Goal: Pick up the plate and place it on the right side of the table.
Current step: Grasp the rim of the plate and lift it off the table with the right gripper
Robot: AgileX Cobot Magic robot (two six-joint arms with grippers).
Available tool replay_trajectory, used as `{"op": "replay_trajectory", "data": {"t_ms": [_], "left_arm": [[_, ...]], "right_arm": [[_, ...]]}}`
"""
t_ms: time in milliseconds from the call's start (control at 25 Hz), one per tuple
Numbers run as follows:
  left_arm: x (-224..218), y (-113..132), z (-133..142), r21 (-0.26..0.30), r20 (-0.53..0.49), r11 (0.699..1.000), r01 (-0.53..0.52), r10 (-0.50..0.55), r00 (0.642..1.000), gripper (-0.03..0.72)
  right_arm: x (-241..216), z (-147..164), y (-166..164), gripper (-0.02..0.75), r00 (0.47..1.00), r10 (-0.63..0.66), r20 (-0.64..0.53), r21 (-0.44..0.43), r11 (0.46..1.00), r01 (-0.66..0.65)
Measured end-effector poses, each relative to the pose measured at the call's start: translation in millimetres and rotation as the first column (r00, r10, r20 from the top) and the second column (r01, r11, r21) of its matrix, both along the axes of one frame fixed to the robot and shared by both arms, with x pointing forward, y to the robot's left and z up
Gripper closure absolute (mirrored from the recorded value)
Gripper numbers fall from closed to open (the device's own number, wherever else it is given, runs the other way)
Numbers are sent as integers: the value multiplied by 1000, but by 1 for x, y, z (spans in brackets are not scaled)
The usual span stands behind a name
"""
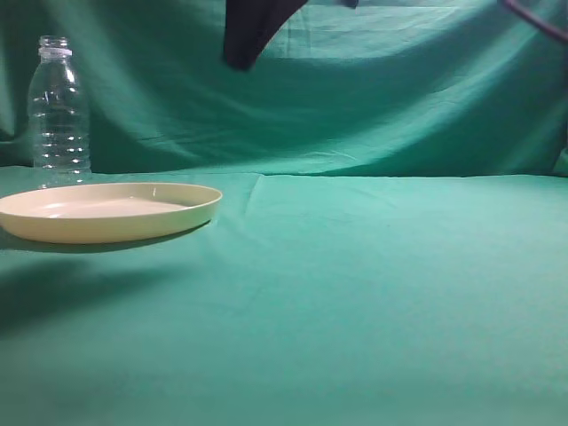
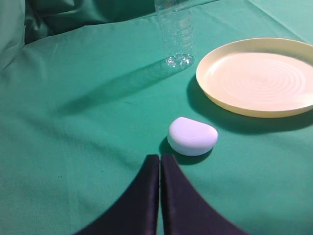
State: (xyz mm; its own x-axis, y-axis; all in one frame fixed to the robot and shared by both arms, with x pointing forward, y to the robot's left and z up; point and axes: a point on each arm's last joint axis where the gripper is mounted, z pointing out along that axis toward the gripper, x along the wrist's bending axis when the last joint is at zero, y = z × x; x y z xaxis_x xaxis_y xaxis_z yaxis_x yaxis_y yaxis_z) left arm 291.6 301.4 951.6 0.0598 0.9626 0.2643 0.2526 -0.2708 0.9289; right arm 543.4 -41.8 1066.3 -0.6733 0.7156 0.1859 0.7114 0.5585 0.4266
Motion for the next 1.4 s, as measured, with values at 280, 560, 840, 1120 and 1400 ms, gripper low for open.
{"op": "replay_trajectory", "data": {"t_ms": [280,560,840,1120,1400], "left_arm": [[0,0,0,0,0,1000,0,0,1000,688],[0,0,0,0,0,1000,0,0,1000,688],[0,0,0,0,0,1000,0,0,1000,688],[0,0,0,0,0,1000,0,0,1000,688],[0,0,0,0,0,1000,0,0,1000,688]], "right_arm": [[50,-46,38,738,999,-30,-37,-32,999,29],[76,-87,52,738,998,-38,-53,-126,992,31],[81,-87,55,397,1000,-7,-2,-102,995,6],[89,-105,61,218,999,20,43,-86,996,-17],[94,-131,65,232,999,16,41,-91,996,-12]]}}
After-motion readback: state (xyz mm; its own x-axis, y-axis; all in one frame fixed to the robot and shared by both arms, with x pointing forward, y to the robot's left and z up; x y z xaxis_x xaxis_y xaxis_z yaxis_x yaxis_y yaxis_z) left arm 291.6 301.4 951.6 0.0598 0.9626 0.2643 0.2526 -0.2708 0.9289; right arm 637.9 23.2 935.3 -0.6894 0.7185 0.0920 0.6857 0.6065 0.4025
